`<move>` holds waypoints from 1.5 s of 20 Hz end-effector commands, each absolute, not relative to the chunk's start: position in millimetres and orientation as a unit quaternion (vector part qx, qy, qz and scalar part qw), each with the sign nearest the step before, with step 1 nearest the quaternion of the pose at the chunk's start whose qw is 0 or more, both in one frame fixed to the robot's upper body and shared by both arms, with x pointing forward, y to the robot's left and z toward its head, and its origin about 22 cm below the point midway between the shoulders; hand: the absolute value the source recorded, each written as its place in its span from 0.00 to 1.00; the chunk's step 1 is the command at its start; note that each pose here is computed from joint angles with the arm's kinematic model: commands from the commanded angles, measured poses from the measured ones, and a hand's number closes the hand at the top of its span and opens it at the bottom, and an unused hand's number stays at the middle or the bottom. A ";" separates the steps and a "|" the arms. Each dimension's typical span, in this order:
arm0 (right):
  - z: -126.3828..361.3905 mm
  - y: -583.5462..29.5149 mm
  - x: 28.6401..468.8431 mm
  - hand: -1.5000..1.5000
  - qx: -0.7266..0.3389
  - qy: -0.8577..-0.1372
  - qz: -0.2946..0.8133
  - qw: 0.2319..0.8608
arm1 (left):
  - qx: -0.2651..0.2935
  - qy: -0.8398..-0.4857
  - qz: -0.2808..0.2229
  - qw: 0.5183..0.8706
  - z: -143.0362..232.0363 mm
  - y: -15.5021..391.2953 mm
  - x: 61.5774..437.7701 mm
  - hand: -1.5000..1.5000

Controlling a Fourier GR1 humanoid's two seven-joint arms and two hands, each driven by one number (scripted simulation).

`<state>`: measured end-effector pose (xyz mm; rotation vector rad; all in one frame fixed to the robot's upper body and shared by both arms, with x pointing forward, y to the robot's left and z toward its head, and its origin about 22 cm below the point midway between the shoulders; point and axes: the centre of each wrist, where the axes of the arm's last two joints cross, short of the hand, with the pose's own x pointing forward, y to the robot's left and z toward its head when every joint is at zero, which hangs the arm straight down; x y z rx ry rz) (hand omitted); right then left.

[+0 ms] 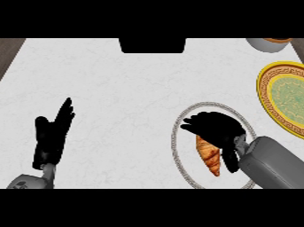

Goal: Pick the croissant from the placemat and place it in the plate

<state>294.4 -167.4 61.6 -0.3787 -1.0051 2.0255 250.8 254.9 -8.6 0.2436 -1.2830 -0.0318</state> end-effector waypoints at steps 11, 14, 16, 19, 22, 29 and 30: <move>35.5 -157.7 297.5 0.00 -0.146 -0.361 0.819 0.420 | 0.118 -0.595 -0.003 0.795 6.2 246.3 243.7 0.50; 38.3 -162.8 309.6 0.00 -0.145 -0.355 0.820 0.424 | 0.113 -0.595 -0.014 0.795 -26.4 256.0 256.4 0.50; 26.8 -172.8 294.2 0.00 -0.149 -0.364 0.818 0.419 | 0.121 -0.600 -0.011 0.791 -17.5 238.1 255.6 0.50; 11.9 -142.9 293.1 0.00 -0.142 -0.362 0.819 0.422 | 0.109 -0.597 -0.010 0.794 -23.9 249.1 247.5 0.50; 8.0 -173.1 306.5 0.00 -0.144 -0.352 0.821 0.426 | 0.109 -0.595 -0.021 0.796 -12.3 244.6 247.5 0.50; -13.6 -186.3 307.2 1.00 -0.144 -0.383 0.834 0.370 | 0.112 -0.602 -0.018 0.791 1.9 252.8 252.2 0.50; -0.8 -180.2 308.8 1.00 -0.138 -0.389 0.831 0.374 | 0.120 -0.594 -0.011 0.795 -8.7 263.2 255.8 0.50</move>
